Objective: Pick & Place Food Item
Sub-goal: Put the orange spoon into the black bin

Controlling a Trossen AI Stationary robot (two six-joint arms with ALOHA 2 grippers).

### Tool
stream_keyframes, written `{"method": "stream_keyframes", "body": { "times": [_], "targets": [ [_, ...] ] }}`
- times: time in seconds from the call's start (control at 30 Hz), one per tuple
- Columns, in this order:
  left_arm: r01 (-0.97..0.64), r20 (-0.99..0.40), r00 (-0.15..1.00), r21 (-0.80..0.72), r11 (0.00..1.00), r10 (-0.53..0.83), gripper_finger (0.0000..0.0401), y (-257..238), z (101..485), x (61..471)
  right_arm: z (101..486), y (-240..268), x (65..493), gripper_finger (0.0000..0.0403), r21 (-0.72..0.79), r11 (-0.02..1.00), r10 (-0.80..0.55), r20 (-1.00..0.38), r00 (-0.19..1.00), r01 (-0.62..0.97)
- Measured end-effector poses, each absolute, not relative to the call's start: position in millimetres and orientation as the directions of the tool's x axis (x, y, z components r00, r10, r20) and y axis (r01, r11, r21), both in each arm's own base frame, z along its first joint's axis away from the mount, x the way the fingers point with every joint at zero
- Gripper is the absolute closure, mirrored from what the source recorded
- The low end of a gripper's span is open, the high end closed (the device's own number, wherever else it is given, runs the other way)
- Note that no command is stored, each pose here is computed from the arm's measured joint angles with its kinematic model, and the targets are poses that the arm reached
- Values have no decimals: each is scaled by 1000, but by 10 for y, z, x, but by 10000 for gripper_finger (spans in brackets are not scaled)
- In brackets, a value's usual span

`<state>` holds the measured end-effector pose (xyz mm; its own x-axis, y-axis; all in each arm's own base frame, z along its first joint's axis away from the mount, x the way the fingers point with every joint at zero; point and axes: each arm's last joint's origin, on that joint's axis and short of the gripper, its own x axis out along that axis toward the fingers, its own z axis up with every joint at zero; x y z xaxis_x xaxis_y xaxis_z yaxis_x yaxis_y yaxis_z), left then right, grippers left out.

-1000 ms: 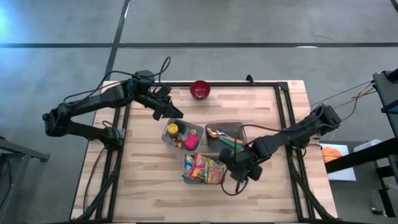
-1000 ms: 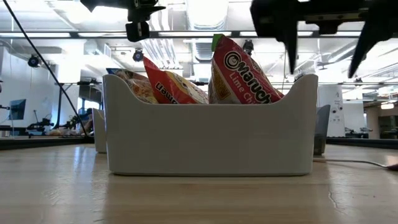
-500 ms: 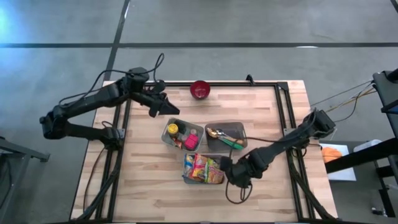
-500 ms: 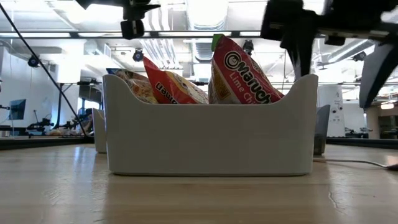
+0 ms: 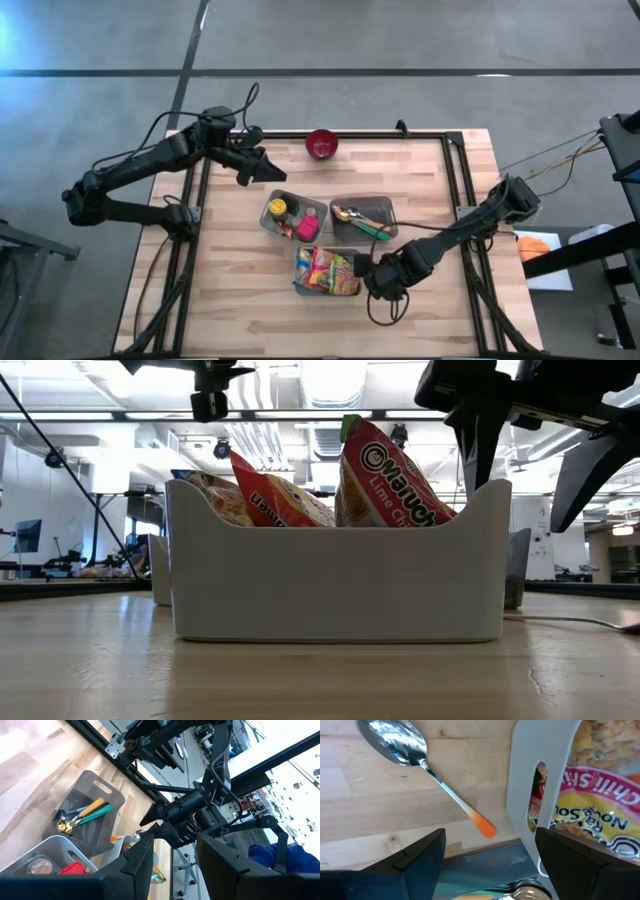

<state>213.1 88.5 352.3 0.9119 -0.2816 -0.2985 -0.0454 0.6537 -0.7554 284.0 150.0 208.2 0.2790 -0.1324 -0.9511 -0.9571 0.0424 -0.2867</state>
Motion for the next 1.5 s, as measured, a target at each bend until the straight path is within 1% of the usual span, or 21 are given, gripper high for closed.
{"method": "stream_keyframes", "body": {
  "times": [0.13,0.23,0.5,0.6,0.7,0.77,0.87,1.0,1.07,1.33,1.5],
  "targets": [
    [-49,-302,910,-757,652,-282,249,885,3505,2133,2082,1500,2840,96,-285,24,-133,-951,279,-958],
    [-56,-309,908,-759,648,-284,249,886,3470,2134,2083,1500,2842,96,-289,42,-132,-951,281,-956],
    [-87,-339,895,-770,632,-290,249,883,3376,2128,2095,1514,2871,96,-316,48,-117,-944,309,-947],
    [-95,-347,891,-773,627,-292,249,882,3342,2126,2142,1565,2983,96,-435,68,-87,-899,429,-898],
    [-114,-364,883,-779,617,-296,249,878,3315,2119,2165,1568,2988,96,-448,138,-84,-894,441,-883],
    [-115,-365,882,-779,616,-297,249,875,3315,2117,2147,1550,2948,96,-406,141,-92,-913,397,-903],
    [-118,-368,881,-780,615,-298,249,875,3310,2117,2129,1547,2903,96,-338,123,-55,-941,334,-933],
    [-118,-368,881,-780,615,-298,249,875,3311,2117,2108,1565,2854,96,-234,84,52,-970,239,-969],
    [-117,-367,881,-780,615,-298,249,875,3312,2117,2076,1564,2825,96,-192,52,81,-977,196,-980],
    [-117,-367,881,-780,615,-298,249,875,3312,2117,2019,1516,2765,96,-126,-38,48,-991,124,-991],
    [-117,-367,881,-779,616,-298,249,875,3312,2117,1841,1457,2794,96,-67,-90,13,-998,67,-994]
  ]
}}
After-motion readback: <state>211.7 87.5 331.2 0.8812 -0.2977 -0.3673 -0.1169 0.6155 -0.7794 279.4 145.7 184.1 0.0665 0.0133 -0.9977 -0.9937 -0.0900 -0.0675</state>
